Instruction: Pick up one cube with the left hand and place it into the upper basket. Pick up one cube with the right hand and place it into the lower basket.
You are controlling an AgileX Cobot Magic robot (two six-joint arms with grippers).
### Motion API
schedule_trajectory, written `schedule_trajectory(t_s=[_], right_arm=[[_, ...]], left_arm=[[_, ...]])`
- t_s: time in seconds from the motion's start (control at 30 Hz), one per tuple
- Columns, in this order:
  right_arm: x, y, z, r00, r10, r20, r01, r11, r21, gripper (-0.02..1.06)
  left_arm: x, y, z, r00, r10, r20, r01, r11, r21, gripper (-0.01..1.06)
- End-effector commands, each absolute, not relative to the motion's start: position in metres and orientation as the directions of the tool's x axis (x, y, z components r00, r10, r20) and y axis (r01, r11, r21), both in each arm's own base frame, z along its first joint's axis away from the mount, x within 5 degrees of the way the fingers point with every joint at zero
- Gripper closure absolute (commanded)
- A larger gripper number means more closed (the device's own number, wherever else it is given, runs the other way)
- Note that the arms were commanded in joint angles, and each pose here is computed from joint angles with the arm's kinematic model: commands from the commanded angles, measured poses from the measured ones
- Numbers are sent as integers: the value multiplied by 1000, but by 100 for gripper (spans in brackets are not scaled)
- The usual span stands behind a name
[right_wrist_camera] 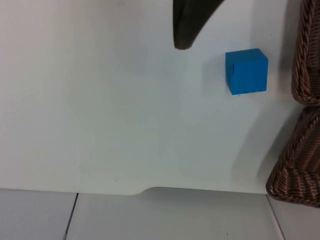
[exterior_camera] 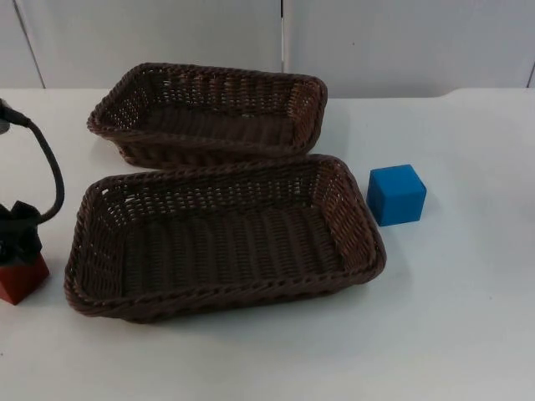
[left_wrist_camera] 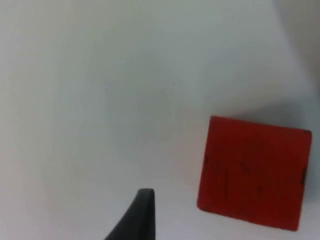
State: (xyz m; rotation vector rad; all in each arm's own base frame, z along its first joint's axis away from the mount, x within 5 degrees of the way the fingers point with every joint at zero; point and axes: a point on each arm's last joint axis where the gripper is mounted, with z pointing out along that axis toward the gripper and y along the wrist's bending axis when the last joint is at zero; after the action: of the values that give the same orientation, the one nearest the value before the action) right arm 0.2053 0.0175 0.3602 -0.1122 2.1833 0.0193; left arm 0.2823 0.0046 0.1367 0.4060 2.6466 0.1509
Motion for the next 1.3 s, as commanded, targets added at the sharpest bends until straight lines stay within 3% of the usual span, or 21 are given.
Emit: schedule_trajectory(t_s=[0.0,0.33,0.63,1.2,1.27], right_arm=[[205,16,361,-576,-78,-814,-84,996,-36,-1],[203,16,359,-601,-80,-795,-84,996,-36,-1],[203,16,358,-610,-80,-788,-84,996,-36,-1],[203,16,358,-610,-80,-788,-84,996,-36,-1],[202,16,358,-614,-81,-785,-84,996,-37,-1]], left_arm=[[291,4,132,-840,356,-408,300,933,197,7],[300,5,102,-833,441,-334,388,896,216,7],[310,22,82,-883,375,-283,333,924,186,7],[315,23,80,-863,395,-314,348,917,196,7],[315,23,80,-859,406,-312,358,912,201,15]])
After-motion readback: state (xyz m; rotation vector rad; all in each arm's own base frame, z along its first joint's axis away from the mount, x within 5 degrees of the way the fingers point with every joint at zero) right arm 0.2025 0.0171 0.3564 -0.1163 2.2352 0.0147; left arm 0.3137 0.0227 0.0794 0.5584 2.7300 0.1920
